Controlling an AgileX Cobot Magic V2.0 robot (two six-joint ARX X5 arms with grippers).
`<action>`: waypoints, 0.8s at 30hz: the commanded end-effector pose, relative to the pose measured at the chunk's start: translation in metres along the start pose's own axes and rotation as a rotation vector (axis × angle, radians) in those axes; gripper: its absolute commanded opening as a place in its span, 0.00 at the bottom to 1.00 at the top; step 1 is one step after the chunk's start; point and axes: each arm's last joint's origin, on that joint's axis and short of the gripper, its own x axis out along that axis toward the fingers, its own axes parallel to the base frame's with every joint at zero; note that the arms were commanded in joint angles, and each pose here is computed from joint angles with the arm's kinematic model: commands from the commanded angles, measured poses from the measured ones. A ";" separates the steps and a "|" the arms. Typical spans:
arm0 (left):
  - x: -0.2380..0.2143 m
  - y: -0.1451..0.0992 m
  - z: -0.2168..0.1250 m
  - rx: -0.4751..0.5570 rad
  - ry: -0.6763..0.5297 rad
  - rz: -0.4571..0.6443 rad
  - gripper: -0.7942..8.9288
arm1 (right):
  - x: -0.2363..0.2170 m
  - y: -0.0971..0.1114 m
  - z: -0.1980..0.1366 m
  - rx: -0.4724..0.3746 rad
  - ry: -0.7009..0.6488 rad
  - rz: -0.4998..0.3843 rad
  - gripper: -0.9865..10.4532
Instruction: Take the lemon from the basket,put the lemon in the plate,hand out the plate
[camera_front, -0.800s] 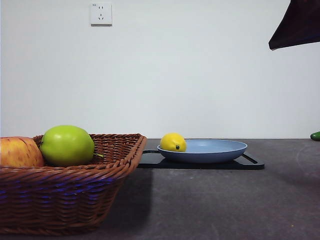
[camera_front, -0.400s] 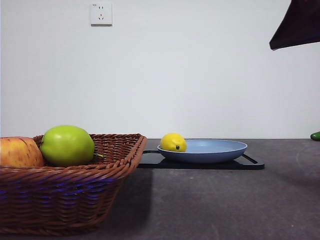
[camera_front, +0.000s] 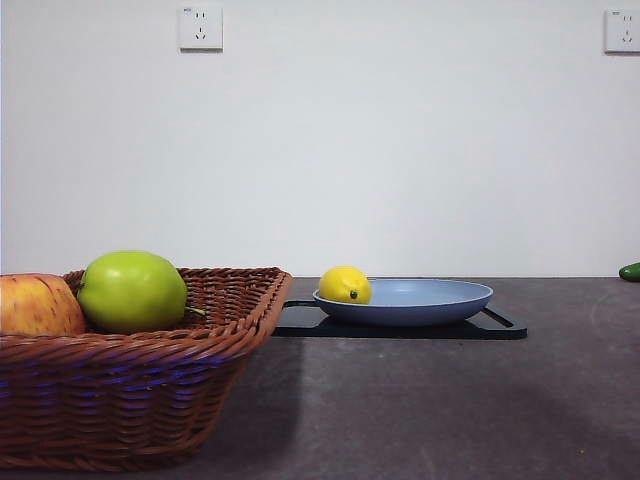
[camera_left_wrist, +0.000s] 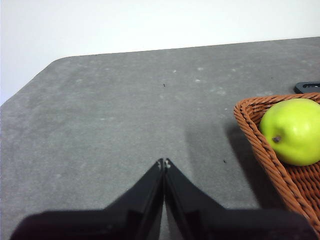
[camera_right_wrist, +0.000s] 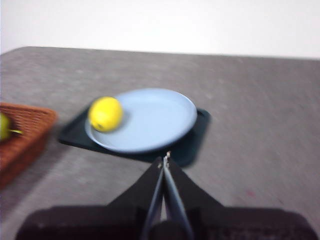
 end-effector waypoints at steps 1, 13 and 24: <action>0.001 0.000 -0.003 -0.009 0.001 -0.003 0.09 | -0.001 -0.009 -0.017 0.017 -0.012 -0.058 0.09; 0.001 0.000 -0.003 -0.009 0.001 -0.003 0.09 | -0.003 -0.013 -0.052 0.053 -0.051 -0.109 0.09; 0.001 0.000 -0.003 -0.009 0.001 -0.003 0.09 | -0.004 -0.013 -0.058 0.077 0.003 -0.126 0.09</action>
